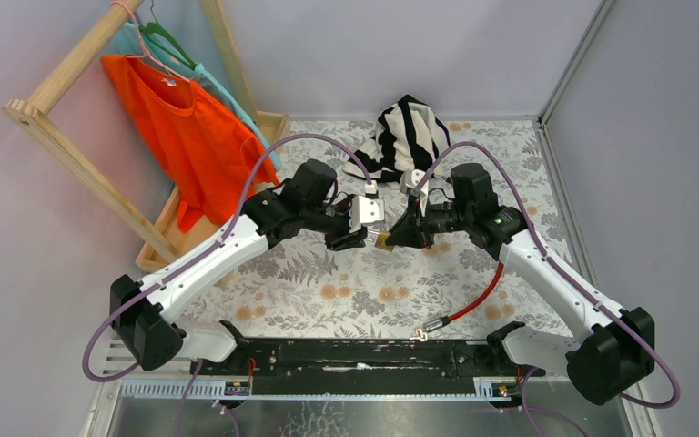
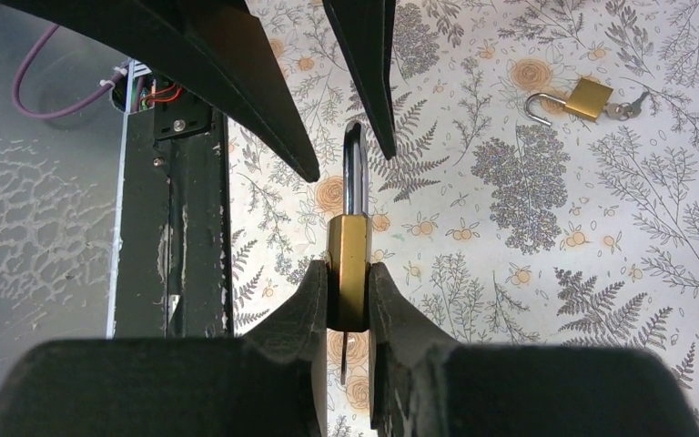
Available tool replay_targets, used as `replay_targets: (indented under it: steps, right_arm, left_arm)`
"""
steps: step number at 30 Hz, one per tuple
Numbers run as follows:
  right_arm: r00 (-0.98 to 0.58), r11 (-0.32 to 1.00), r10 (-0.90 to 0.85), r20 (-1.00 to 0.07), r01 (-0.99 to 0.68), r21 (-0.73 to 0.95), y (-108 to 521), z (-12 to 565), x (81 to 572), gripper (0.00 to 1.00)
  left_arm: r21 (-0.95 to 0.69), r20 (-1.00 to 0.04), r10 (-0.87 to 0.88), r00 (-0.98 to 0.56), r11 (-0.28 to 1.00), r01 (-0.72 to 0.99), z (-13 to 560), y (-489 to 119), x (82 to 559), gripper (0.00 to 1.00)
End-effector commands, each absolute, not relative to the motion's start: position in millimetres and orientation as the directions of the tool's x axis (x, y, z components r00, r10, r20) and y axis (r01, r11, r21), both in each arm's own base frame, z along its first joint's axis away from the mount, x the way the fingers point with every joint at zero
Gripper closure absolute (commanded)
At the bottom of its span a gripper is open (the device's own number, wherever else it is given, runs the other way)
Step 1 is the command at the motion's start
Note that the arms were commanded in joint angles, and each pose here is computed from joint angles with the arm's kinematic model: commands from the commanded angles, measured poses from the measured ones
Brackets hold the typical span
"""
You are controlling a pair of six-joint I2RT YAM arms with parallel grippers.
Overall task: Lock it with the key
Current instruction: Lock the lock.
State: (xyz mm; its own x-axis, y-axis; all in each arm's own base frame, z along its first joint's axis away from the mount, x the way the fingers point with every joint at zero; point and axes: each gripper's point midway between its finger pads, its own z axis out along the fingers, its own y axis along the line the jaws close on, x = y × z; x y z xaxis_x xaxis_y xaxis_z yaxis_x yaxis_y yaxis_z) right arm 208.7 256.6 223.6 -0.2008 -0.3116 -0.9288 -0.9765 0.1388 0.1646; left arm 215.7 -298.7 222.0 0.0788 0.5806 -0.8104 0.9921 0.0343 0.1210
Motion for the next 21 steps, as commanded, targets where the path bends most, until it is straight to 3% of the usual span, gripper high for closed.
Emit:
replay_targets:
  steps: [1,5,12,16,21]
  right_arm:
    - [-0.096,0.098,-0.259,-0.961,-0.993,0.073,258.7,254.7,206.7,1.00]
    - [-0.094,0.095,-0.256,-0.962,-0.993,0.072,258.6,256.3,205.4,1.00]
    - [-0.091,0.090,-0.250,-0.964,-0.993,0.070,258.9,258.8,204.3,1.00]
    - [-0.092,0.090,-0.249,-0.964,-0.993,0.071,258.8,258.4,204.5,1.00]
    - [-0.095,0.090,-0.249,-0.964,-0.993,0.075,259.1,257.1,204.5,1.00]
  left_arm:
    - [0.146,-0.815,0.571,0.105,0.026,0.989,225.1,-301.6,220.6,0.57]
    - [0.134,-0.811,0.577,0.096,0.023,0.991,220.1,-303.7,222.4,0.66]
    - [0.131,-0.807,0.583,0.095,0.019,0.991,216.6,-304.1,223.1,0.65]
    - [0.122,-0.810,0.579,0.093,0.011,0.993,216.4,-306.0,221.7,0.71]
    - [0.102,-0.817,0.571,0.081,0.005,0.995,217.3,-309.4,220.7,0.72]
